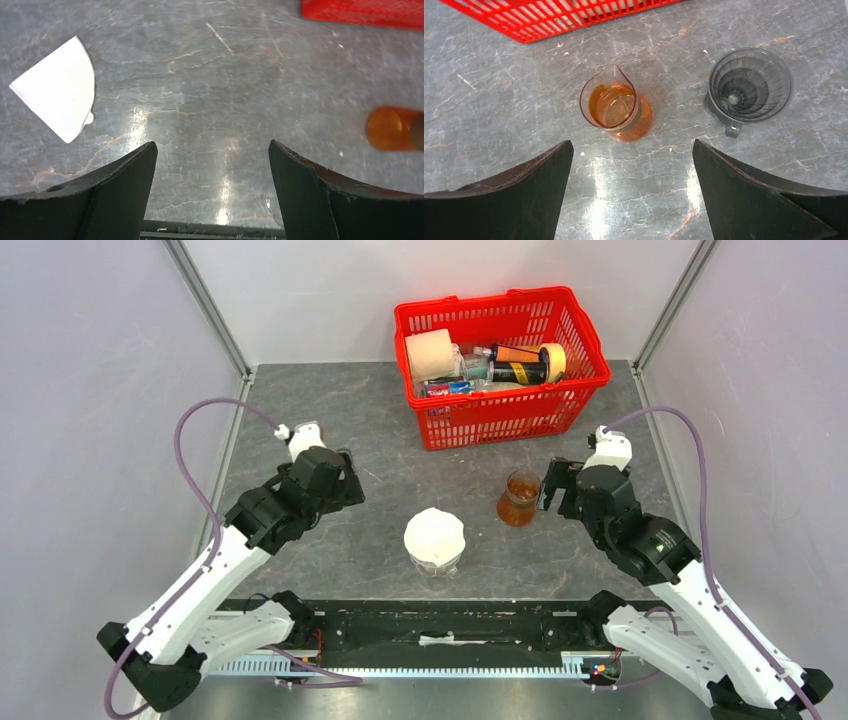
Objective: Place the coffee filter in the dripper
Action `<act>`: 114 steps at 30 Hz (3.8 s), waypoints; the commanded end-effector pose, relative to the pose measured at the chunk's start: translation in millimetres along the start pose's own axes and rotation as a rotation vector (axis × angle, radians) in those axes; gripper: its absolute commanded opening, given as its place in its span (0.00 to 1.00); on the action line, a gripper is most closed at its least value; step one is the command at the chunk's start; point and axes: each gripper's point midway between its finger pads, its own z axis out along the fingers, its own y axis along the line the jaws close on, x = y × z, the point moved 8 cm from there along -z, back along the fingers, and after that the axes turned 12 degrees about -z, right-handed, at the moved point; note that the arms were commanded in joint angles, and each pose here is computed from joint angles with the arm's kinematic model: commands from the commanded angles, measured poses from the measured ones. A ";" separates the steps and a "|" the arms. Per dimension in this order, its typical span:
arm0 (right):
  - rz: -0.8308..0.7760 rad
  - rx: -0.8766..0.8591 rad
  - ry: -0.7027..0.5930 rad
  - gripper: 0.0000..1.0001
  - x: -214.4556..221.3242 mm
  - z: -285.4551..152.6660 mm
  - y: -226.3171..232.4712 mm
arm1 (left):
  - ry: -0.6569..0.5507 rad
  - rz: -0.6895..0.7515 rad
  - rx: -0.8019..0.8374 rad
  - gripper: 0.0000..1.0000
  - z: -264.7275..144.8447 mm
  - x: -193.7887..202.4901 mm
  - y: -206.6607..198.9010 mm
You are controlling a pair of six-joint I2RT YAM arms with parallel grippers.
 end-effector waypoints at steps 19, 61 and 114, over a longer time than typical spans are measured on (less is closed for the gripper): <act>0.447 0.613 0.310 0.92 26.1 81.6 -109.0 | -0.174 -0.305 -0.087 0.88 56.9 18.3 31.2; 0.609 -0.265 0.168 0.00 -53.6 71.3 -45.3 | -0.190 -0.252 -0.051 0.88 59.3 27.0 40.0; 0.339 -0.038 0.132 0.97 -65.8 71.0 -41.1 | -0.202 -0.272 -0.158 0.95 60.7 19.6 44.8</act>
